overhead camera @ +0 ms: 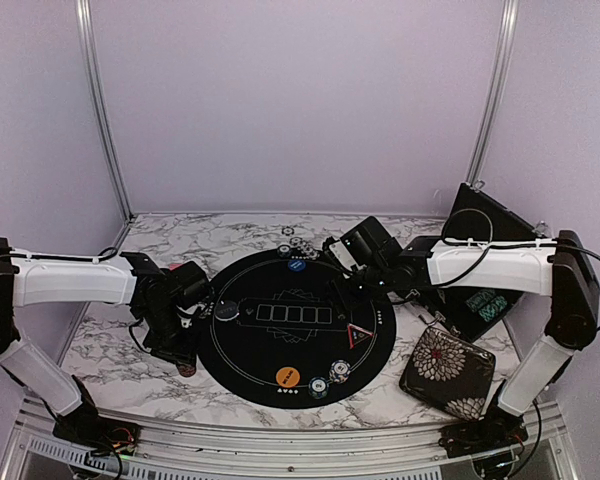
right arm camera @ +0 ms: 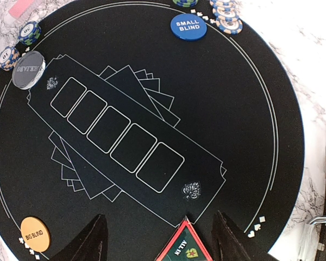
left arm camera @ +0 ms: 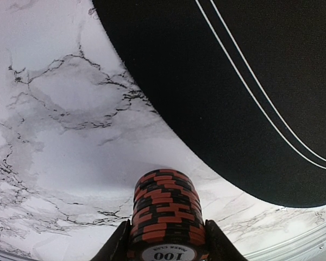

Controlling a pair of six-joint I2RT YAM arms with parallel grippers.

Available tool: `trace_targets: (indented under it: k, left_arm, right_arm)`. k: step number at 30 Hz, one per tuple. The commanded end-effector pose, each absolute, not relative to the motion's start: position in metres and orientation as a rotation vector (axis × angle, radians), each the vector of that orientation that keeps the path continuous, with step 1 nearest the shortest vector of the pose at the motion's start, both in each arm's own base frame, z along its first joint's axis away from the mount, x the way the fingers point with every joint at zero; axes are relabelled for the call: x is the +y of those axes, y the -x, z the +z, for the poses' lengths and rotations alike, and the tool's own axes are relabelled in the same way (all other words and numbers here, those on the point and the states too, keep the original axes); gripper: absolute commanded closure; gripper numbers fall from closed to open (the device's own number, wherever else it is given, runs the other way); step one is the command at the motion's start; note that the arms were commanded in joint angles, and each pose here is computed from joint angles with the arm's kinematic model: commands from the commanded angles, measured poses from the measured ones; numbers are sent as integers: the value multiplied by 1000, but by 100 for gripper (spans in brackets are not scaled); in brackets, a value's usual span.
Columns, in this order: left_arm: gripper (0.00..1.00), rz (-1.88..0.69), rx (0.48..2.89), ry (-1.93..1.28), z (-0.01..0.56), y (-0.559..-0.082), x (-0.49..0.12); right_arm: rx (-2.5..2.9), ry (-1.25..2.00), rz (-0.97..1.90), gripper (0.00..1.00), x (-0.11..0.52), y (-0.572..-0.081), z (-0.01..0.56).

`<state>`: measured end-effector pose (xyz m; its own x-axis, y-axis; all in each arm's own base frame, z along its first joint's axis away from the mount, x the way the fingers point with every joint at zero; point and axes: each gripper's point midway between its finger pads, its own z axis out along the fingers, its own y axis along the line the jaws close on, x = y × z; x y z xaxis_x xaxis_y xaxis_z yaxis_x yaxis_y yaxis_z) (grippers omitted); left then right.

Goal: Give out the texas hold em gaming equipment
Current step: Pick up the pile of poker chips from the pile of poker chips.

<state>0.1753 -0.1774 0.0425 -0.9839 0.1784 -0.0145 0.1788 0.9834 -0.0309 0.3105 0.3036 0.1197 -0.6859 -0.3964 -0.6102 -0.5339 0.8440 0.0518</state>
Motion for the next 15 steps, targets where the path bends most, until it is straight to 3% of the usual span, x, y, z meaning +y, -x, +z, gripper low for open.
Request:
trace_targets:
  k: [1, 15]
  left_arm:
    - [56, -37, 3108, -300, 51, -174, -175]
    - [56, -8, 3084, -306, 57, -180, -174]
  right_arm:
    - [2381, 646, 319, 37, 302, -314, 137]
    - [2381, 643, 320, 37, 302, -314, 138]
